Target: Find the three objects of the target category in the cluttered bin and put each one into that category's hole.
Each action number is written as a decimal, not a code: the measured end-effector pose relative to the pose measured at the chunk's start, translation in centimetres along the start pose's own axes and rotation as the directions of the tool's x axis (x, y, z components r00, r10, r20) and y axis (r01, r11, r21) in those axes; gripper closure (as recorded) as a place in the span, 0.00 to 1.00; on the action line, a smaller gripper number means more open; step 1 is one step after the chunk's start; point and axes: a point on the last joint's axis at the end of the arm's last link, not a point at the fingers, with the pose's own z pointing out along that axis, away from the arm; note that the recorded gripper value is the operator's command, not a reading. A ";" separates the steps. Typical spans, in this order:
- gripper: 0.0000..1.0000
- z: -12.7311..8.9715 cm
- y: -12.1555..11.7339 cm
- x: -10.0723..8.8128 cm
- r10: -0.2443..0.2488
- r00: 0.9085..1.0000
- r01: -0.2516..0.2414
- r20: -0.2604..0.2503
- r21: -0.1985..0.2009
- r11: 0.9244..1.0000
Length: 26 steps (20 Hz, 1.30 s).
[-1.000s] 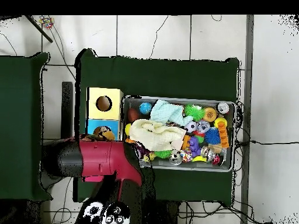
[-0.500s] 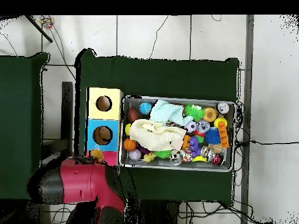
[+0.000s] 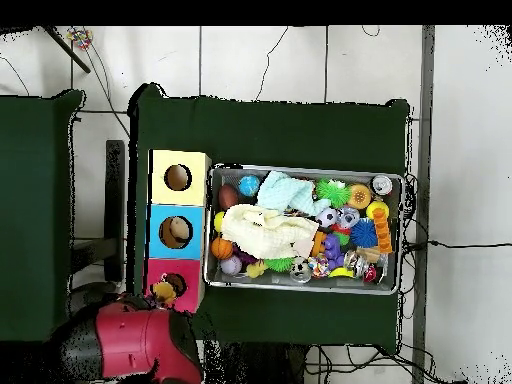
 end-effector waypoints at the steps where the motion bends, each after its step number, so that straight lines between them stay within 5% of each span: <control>1: 1.00 0.5 -0.5 0.3 0.007 1.000 -0.006 -0.014 0.006 1.000; 16: 1.00 3.8 -4.5 -1.6 0.099 0.992 -0.096 -0.081 0.039 0.995; 26: 1.00 4.6 -4.6 -4.0 0.184 0.974 -0.187 -0.134 -0.012 0.982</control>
